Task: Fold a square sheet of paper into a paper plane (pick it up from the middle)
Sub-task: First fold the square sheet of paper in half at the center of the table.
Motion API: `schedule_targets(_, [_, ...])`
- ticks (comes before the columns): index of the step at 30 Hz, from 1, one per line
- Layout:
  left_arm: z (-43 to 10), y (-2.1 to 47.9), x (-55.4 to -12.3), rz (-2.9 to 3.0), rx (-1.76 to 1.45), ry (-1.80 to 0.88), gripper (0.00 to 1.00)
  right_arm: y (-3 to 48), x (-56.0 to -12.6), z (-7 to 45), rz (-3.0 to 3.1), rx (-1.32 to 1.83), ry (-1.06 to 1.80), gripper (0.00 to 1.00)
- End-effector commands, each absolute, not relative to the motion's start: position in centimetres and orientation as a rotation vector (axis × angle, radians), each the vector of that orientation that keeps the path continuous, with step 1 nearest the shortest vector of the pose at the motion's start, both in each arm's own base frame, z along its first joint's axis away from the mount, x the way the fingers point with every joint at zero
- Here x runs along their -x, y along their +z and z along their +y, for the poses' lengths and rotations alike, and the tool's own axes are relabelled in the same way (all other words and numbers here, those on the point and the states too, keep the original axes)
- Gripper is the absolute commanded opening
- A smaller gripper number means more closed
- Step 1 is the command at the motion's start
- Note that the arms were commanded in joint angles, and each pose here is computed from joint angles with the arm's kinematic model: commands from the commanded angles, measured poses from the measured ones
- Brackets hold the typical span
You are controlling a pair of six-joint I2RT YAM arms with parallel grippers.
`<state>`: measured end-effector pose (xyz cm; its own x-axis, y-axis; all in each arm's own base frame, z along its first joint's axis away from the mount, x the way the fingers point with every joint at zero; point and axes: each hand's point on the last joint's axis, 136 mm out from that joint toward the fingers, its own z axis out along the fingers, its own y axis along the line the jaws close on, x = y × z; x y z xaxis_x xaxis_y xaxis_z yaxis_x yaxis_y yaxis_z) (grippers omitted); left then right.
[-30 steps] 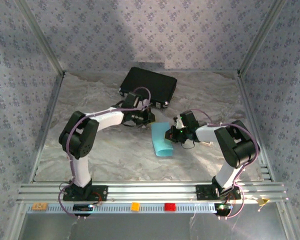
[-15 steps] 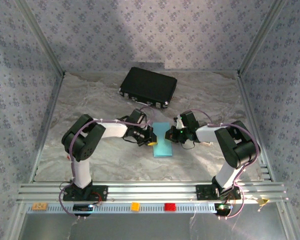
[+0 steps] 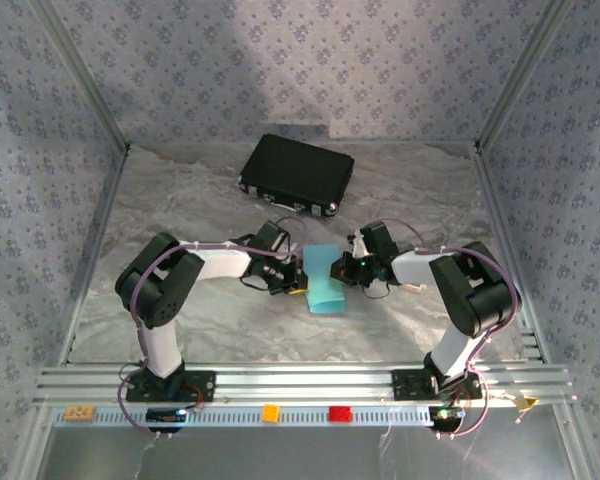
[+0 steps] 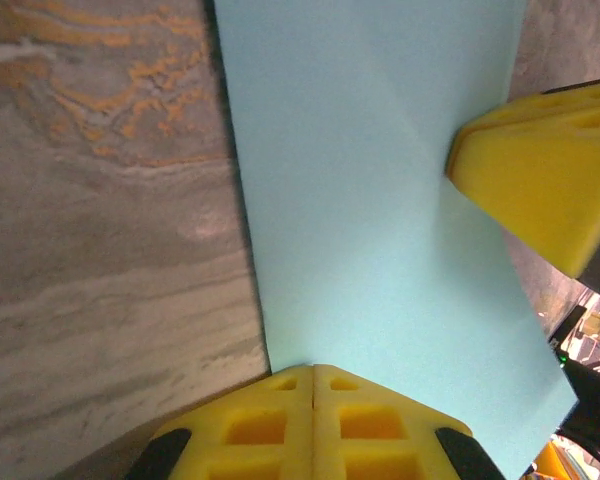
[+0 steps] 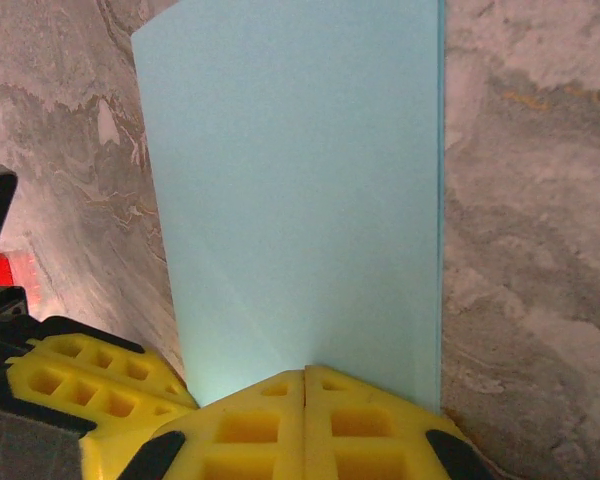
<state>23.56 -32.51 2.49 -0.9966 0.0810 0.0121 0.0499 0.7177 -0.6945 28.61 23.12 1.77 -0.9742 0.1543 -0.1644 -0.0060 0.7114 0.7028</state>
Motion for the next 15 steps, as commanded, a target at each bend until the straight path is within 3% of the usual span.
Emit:
schedule_targets(1, [-33.3, 5.7, -23.6, -2.848, 0.110, 1.276, 0.00, -2.8, -25.0, 19.8, 2.916, -0.265, 0.901, 0.00])
schedule_targets(6, [-35.2, 7.4, -23.6, -2.771, 0.084, 1.418, 0.00, -2.8, -25.0, 19.8, 2.917, -0.267, 0.905, 0.00])
schedule_targets(15, [-35.3, 4.0, -21.6, -2.721, 0.081, 1.336, 0.00, -2.9, -24.9, 19.8, 2.920, -0.269, 0.901, 0.00])
